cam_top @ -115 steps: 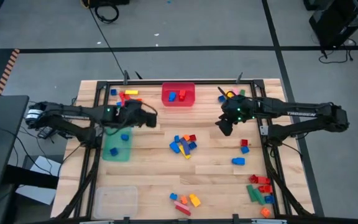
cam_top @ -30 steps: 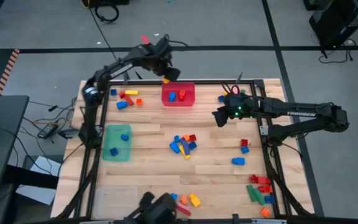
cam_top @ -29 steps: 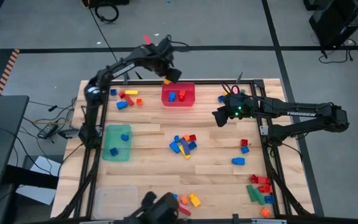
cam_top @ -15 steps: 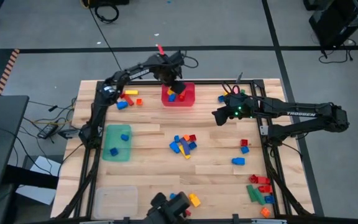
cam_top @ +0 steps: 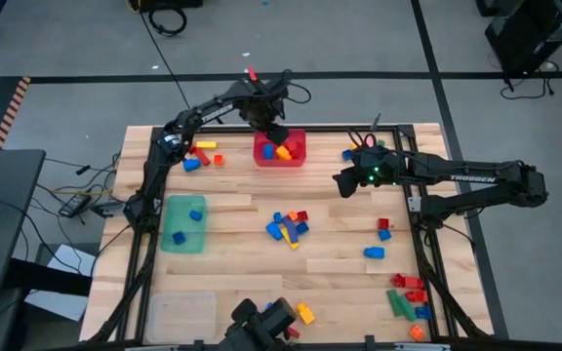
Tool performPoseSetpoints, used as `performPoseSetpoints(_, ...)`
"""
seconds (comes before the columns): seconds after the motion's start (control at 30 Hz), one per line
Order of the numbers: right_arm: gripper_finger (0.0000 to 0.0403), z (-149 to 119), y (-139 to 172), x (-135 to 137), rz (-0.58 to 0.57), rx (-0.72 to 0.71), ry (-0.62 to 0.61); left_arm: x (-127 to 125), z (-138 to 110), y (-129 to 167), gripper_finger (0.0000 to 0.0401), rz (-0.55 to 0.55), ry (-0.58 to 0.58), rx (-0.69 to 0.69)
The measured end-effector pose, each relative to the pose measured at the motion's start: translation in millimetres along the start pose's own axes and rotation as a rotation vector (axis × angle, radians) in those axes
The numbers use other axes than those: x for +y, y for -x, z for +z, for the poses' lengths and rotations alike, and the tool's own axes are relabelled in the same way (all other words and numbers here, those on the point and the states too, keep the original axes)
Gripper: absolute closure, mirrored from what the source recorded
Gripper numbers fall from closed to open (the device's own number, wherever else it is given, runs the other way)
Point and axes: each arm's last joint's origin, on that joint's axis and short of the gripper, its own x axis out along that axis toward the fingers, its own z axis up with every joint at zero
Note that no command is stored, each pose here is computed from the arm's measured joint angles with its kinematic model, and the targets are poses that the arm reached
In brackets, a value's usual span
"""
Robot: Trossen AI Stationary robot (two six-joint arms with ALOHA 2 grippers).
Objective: Sort blocks by size
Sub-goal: Put the yellow 1 studded building block into the red bin
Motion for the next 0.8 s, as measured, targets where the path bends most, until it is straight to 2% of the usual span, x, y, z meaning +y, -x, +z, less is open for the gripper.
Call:
performPoseSetpoints(0.2, 0.0192, 6, 0, 0, -0.014, -0.070, 0.090, -16, 5, 46, 0.0192, 0.032, -0.106, -0.132)
performPoseSetpoints(0.4, 0.0188, 19, -1, -4, -0.009, -0.157, 0.067, -36, -4, 81, 0.0192, 0.051, -0.224, -0.254)
performPoseSetpoints(0.6, 0.0174, 29, 0, -12, -0.038, -0.182, 0.097, -40, -13, 81, 0.0192, 0.036, -0.215, -0.297)
performPoseSetpoints(0.8, 0.0157, 57, 9, -12, -0.059, -0.226, 0.098, -35, -36, 64, 0.0192, 0.020, -0.170, -0.315)
